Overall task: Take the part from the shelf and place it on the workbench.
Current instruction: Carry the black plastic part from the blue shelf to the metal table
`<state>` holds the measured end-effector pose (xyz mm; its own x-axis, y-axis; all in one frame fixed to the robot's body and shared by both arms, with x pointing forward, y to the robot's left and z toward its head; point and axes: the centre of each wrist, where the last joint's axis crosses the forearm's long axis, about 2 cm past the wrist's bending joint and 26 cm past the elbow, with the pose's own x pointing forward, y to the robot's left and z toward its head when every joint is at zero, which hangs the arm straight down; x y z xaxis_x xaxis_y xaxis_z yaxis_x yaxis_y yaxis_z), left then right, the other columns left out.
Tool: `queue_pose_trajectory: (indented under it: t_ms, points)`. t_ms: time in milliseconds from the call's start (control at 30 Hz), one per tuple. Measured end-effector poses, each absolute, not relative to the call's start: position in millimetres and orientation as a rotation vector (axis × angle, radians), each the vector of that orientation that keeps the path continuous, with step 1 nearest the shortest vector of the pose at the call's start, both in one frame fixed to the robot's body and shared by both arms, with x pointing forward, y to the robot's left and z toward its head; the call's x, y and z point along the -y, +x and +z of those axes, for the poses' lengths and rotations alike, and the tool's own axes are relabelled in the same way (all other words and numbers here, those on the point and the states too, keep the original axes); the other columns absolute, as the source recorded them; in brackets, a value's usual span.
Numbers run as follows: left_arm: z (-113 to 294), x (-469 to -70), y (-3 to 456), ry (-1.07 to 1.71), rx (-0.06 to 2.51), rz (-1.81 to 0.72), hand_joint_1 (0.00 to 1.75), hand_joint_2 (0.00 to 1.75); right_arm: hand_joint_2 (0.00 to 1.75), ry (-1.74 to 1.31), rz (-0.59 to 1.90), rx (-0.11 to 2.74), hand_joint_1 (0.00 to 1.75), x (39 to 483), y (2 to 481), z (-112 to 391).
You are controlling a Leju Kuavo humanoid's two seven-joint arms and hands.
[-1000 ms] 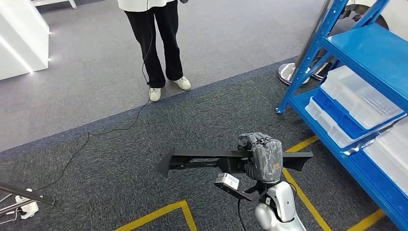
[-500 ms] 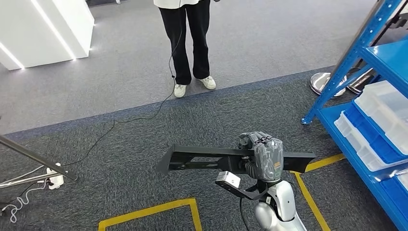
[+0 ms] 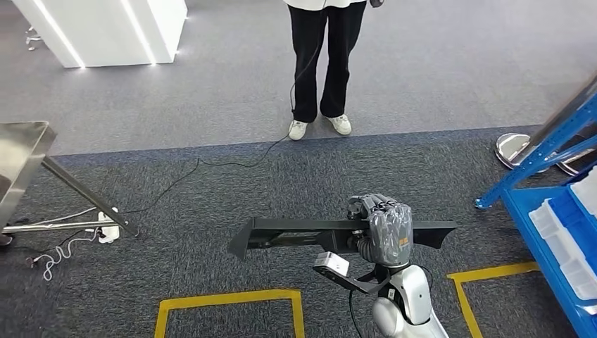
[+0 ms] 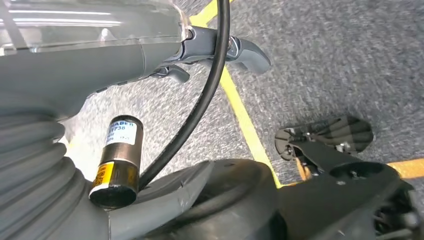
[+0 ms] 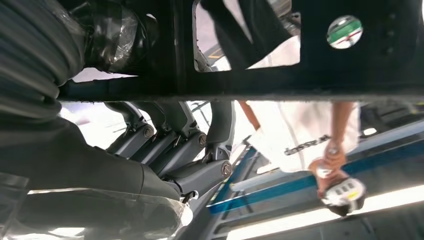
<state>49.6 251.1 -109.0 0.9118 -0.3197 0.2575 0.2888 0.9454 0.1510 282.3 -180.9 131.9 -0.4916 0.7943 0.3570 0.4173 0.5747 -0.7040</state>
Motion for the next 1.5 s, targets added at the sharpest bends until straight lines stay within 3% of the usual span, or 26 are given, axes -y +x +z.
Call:
queue_pose_trajectory:
  t_ms: [1500]
  points:
    - [-109.1, -254.0, 50.9, 0.118, 0.289, -0.321, 0.0, 1.75, 1.75, -0.928, 0.734, 2.121, 1.75, 179.8, 284.7, 127.1]
